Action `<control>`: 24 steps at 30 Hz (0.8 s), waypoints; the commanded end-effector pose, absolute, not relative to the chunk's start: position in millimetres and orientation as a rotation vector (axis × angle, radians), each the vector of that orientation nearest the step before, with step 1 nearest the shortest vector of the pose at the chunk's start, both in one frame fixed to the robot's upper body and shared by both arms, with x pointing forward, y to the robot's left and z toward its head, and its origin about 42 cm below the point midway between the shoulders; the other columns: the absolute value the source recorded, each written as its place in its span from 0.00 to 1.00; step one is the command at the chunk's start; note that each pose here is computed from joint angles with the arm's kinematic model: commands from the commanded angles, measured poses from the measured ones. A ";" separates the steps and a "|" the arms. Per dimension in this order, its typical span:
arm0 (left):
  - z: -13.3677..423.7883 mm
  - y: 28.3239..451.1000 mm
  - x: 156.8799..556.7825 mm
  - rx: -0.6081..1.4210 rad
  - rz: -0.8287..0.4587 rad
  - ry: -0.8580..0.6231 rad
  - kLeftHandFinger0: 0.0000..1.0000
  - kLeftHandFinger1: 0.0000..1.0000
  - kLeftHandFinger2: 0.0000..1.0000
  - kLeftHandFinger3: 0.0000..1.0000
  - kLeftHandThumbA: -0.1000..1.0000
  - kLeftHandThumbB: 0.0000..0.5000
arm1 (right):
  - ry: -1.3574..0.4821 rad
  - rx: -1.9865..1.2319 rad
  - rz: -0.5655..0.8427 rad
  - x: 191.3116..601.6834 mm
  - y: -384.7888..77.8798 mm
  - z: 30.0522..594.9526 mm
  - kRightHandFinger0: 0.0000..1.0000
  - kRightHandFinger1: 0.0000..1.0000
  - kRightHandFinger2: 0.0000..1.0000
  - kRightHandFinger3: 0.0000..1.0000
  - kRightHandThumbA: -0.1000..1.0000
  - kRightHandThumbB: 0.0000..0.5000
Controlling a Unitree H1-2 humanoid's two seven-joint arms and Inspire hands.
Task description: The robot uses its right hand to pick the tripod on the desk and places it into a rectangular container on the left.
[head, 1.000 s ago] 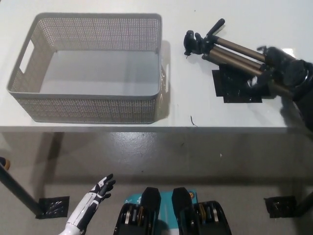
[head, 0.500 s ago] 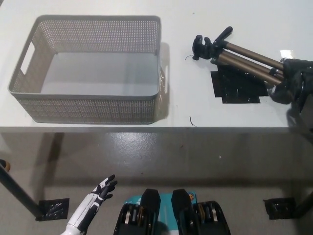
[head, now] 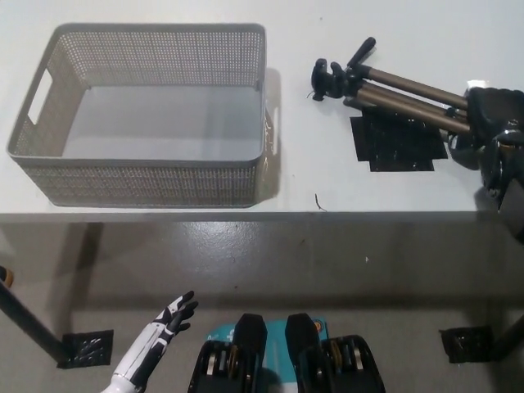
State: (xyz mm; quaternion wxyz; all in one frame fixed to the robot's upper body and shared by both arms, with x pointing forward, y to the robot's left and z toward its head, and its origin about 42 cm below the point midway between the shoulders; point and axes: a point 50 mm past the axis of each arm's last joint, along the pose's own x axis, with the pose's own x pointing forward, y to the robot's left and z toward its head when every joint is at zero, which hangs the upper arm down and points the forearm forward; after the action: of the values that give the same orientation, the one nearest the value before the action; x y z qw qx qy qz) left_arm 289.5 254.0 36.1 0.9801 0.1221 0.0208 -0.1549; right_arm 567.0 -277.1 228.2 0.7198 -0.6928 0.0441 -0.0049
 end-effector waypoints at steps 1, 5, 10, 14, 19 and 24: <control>45.5 255.8 295.9 0.251 -0.327 -0.002 1.00 1.00 1.00 1.00 1.00 1.00 | -0.235 -1.496 -0.071 587.5 -254.7 303.6 0.00 0.37 0.84 0.67 0.00 0.31; 45.6 255.7 296.6 0.263 -0.329 0.007 1.00 1.00 1.00 1.00 1.00 1.00 | -0.419 -1.451 -0.114 595.8 -243.0 368.1 0.01 0.43 0.86 0.82 0.00 0.32; 43.2 254.7 294.8 0.264 -0.334 0.003 1.00 1.00 1.00 1.00 1.00 1.00 | -0.626 -1.401 -0.153 590.4 -227.5 436.4 0.00 0.41 0.92 0.74 0.00 0.41; 39.6 255.0 290.8 0.258 -0.331 0.017 1.00 1.00 1.00 1.00 1.00 1.00 | -0.767 -1.370 -0.149 581.5 -215.2 467.1 0.00 0.48 0.89 0.90 0.00 0.34; 35.5 254.3 285.4 0.267 -0.330 0.019 1.00 1.00 1.00 1.00 1.00 1.00 | -0.847 -1.339 -0.156 570.9 -198.3 497.3 0.00 0.24 0.79 0.70 0.00 0.27; 32.5 256.7 281.7 0.298 -0.335 0.018 1.00 1.00 1.00 1.00 1.00 1.00 | -0.867 -1.322 -0.151 565.4 -193.6 510.1 0.00 0.33 0.84 0.85 0.00 0.22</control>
State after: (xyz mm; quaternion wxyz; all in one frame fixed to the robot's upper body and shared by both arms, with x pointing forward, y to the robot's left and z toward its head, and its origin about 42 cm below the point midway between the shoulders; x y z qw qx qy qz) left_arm 285.3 253.8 30.8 0.9789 0.1263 0.0290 -0.1580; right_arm 577.8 -197.4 424.2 0.7250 -0.6158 -0.3073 -0.0269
